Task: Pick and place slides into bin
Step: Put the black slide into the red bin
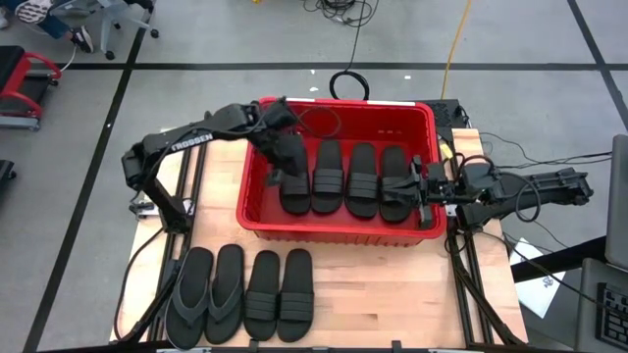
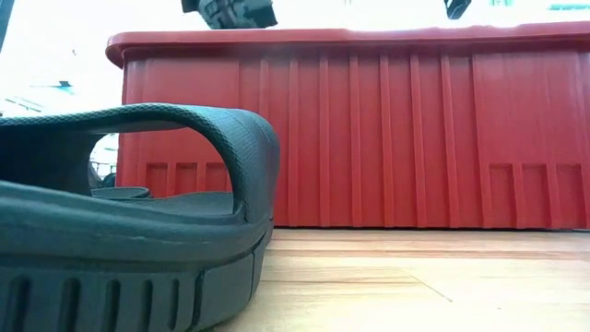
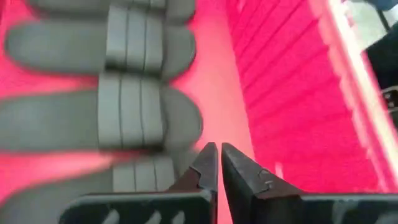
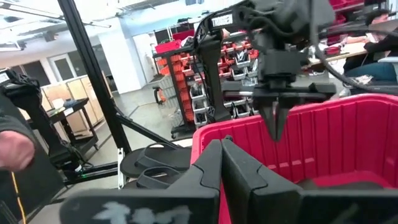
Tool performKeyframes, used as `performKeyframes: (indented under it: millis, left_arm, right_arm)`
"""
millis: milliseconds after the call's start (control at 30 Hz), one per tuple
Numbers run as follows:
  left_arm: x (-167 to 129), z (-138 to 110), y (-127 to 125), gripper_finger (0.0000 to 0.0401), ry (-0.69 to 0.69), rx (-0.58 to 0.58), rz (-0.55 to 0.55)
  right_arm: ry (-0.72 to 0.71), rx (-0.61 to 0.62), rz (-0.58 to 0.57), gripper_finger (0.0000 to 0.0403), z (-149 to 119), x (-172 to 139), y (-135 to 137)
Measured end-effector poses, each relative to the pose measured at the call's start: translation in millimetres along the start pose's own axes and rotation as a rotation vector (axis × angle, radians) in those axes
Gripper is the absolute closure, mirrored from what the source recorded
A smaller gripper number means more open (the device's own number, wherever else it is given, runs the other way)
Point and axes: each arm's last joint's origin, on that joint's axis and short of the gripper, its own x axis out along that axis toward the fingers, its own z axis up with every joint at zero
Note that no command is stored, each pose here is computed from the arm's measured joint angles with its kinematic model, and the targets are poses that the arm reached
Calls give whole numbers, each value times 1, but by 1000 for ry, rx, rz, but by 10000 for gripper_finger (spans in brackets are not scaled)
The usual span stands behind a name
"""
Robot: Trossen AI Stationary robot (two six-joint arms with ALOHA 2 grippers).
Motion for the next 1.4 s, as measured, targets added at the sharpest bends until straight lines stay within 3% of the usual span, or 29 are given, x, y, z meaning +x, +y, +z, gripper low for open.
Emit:
performKeyframes:
  millis: [133, 300, 533, 633, 767, 1067, 1267, 1400]
  left_arm:
    - [-9, 21, -21, 394, -142, 57, 77]
    - [-35, 46, -54, 397, -403, 84, 67]
    - [-71, 75, -115, 400, -769, 187, -55]
    - [-72, 82, -137, 400, -835, 198, -139]
    - [-56, 76, -161, 400, -708, 114, -239]
    - [-12, 47, -204, 399, -290, -37, -313]
    - [19, 25, -224, 387, -24, -67, -263]
    - [44, 15, -240, 378, 79, 15, -257]
  right_arm:
    - [7, 18, 15, 403, 1, -6, 0]
    - [79, 51, 57, 403, -2, -19, -1]
    - [93, 53, 154, 403, 0, -36, 1]
    - [95, 53, 211, 403, 1, -42, 2]
    - [108, 37, 319, 403, 2, -45, 5]
    - [164, 103, 454, 403, 1, -47, 9]
    - [143, 141, 292, 403, 0, -45, 4]
    - [109, 176, 207, 403, 1, -44, 2]
